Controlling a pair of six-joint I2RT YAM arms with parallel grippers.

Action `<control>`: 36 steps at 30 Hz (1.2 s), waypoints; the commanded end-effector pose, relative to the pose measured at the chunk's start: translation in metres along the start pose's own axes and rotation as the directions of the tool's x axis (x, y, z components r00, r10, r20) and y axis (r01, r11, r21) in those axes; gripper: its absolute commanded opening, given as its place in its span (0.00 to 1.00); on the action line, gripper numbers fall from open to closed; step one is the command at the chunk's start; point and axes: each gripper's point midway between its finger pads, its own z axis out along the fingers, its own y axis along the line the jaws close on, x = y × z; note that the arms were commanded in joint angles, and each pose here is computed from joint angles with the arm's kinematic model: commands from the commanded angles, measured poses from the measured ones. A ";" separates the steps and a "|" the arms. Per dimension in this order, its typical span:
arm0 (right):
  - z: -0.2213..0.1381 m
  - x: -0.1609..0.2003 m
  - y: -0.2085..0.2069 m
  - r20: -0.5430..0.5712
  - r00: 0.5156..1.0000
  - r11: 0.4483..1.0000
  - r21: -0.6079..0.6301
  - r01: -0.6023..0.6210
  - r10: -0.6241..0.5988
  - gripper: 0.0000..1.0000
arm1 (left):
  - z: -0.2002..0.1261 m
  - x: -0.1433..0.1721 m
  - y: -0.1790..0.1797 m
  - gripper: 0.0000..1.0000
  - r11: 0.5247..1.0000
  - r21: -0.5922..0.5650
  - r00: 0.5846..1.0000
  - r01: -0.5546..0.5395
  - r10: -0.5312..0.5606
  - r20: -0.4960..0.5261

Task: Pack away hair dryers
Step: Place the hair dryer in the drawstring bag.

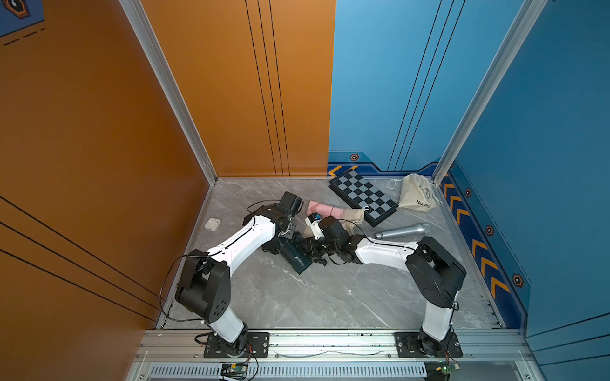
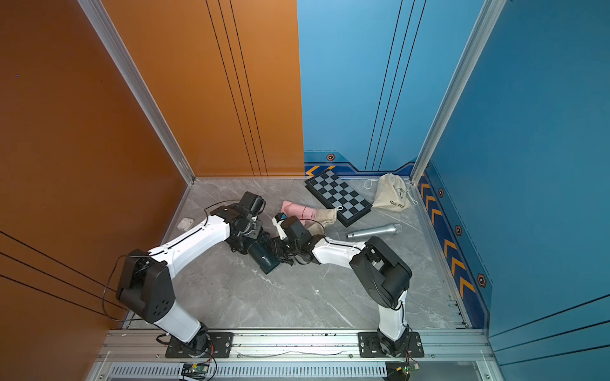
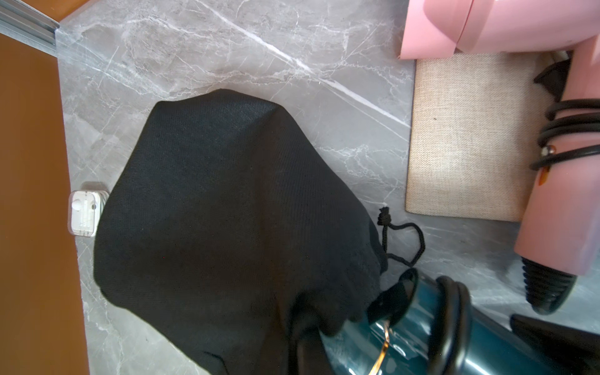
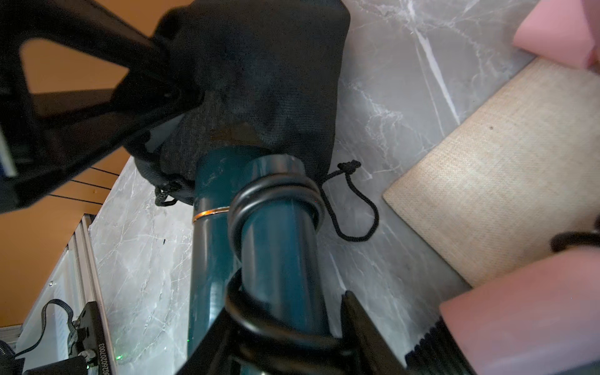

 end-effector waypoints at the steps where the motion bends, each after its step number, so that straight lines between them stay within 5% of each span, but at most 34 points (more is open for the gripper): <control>1: -0.007 -0.019 0.031 0.049 0.997 0.995 -0.077 0.063 -0.060 0.18 | -0.006 -0.013 0.001 0.00 0.999 0.028 0.999 0.039 -0.040 0.023; 21: -0.017 -0.045 0.040 0.132 0.991 0.982 -0.190 0.015 0.011 0.18 | -0.011 -0.015 -0.014 0.00 0.993 0.113 0.999 0.027 -0.030 0.025; 36: -0.005 -0.046 0.035 0.078 0.993 0.963 -0.262 -0.062 0.086 0.18 | -0.040 -0.015 -0.030 0.00 0.968 0.248 0.997 0.023 -0.042 0.069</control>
